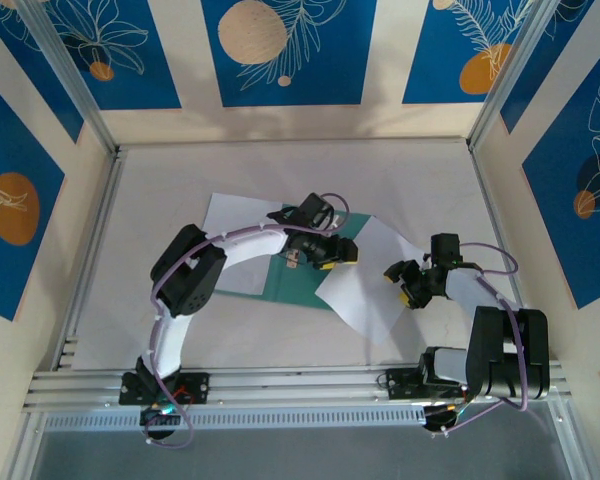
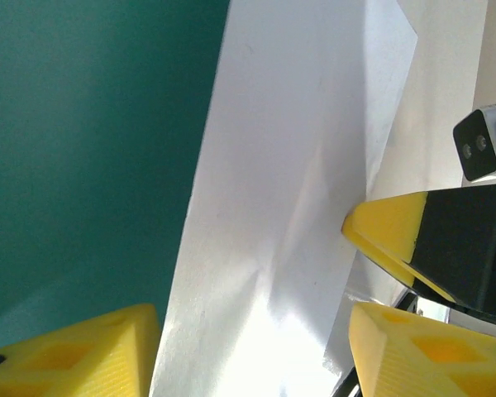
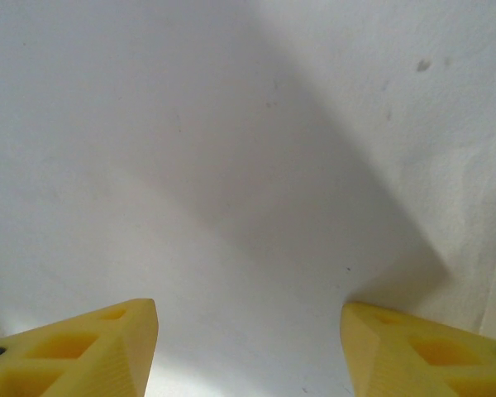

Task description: Put the files into the folder

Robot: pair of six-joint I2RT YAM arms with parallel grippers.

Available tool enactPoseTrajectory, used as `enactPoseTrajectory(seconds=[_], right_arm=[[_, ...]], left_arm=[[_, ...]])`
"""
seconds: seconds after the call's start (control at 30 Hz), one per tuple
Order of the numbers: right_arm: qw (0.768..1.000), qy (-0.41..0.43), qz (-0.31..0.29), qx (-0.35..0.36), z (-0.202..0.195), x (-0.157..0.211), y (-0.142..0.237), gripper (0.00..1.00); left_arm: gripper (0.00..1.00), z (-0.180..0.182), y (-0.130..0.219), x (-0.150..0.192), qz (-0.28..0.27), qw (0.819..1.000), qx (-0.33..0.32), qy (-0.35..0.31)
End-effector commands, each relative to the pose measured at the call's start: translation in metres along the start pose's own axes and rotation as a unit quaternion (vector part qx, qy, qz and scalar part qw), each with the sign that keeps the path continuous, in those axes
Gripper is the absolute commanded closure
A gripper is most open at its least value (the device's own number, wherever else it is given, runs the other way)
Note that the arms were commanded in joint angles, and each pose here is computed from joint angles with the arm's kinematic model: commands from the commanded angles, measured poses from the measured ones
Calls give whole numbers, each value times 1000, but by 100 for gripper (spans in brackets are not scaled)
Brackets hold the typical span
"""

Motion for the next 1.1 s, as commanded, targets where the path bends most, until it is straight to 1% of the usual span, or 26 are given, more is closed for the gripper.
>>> enactPoseTrajectory(seconds=[0.0, 0.13, 0.33, 0.47, 0.63, 0.73, 0.93, 1.07], right_arm=[[999, 0, 8, 34, -10, 4, -3, 38], [999, 5, 5, 35, -9, 5, -3, 38], [999, 8, 6, 35, -8, 6, -3, 38], [999, 14, -1, 41, -7, 6, -3, 39], [999, 19, 0, 45, -6, 7, -4, 38], [999, 19, 2, 44, -6, 7, -5, 39], [999, 24, 0, 45, -4, 8, -5, 38], [999, 28, 0, 44, -4, 8, -5, 39]], left_arm=[[40, -10, 17, -3, -10, 1000, 27, -5], [46, -9, 15, -2, -1, 999, 31, -5], [48, -7, 12, -1, 8, 1000, 30, -5], [48, 1, 4, 3, 20, 1000, -5, -7], [49, 8, -9, 5, 32, 999, -18, -2], [51, 10, -14, 5, 35, 999, -19, -1], [59, 5, -29, 7, 47, 998, -28, -11], [69, 5, -25, 6, 42, 998, -46, -19]])
Point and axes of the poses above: each hand's point on the last joint's axis, 136 mm out from that joint toward the fingers, its own y axis back along the fingers, its own z axis along the line the jaws close on, x = y × z, the point moved 8 cm from there along y, back along the fingers, and after that the axes turned 7 degrees about -y, right-handed, at the moved point
